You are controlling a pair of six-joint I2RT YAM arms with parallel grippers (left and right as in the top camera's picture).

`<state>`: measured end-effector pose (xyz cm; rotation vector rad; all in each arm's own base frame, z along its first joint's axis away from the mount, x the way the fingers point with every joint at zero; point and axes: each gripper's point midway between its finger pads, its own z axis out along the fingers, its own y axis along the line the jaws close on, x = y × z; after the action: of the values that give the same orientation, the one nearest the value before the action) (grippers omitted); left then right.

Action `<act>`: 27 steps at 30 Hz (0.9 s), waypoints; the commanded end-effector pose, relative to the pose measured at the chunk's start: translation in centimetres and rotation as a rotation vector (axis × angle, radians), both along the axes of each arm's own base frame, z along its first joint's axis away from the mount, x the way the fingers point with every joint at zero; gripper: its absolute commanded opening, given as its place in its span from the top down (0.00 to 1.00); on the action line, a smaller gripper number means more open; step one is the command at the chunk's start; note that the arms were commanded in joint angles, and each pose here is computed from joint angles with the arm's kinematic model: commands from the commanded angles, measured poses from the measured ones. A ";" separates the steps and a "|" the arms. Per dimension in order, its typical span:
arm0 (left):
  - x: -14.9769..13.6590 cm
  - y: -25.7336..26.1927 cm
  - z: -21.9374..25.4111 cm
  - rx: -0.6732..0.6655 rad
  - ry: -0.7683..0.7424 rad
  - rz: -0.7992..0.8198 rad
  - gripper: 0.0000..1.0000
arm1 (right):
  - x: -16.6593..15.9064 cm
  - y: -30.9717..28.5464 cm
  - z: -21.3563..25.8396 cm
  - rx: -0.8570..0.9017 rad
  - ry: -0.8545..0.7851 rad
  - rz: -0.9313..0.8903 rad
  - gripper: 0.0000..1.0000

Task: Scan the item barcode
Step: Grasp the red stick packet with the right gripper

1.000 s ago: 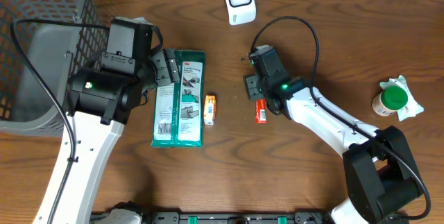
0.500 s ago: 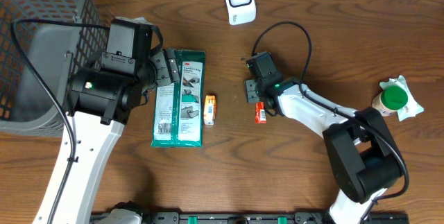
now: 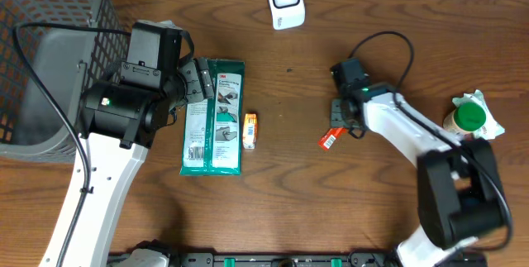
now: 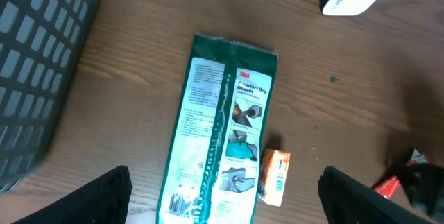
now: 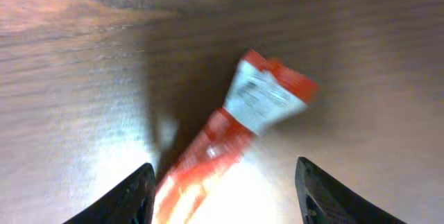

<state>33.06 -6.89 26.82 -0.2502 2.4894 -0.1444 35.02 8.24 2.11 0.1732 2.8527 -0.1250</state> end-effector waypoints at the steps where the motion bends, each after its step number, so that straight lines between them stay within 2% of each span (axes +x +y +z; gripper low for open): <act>1: 0.2 0.4 0.5 0.014 -0.014 0.005 0.14 | 0.7 -0.2 4.5 0.049 -0.112 -0.023 0.38; 4: 0.2 0.4 0.5 0.014 -0.014 0.005 0.14 | 0.5 0.9 7.9 0.110 -0.179 0.057 0.36; 6: 0.2 0.4 0.5 0.014 -0.014 0.005 0.14 | -0.3 1.7 9.4 0.164 -0.194 0.093 0.42; 8: 0.2 0.4 0.5 0.014 -0.013 0.005 0.14 | -1.4 2.1 10.0 0.201 -0.173 0.108 0.55; 12: 0.2 0.4 0.5 0.014 -0.014 0.005 0.14 | -3.7 2.2 8.7 0.190 -0.065 0.120 0.93; 13: 0.2 0.4 0.5 0.014 -0.014 0.005 0.14 | -4.2 2.2 8.1 0.184 -0.040 0.124 0.97; 22: 0.2 0.4 0.5 0.014 -0.013 0.005 0.14 | -8.6 3.3 1.0 0.144 0.164 0.145 0.98; 27: 0.2 0.4 0.5 0.014 -0.013 0.005 0.14 | -9.4 4.7 -1.5 0.160 0.192 0.178 0.97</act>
<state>33.07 -6.89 26.82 -0.2504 2.4893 -0.1440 26.09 12.01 1.42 -0.0620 3.0404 0.1042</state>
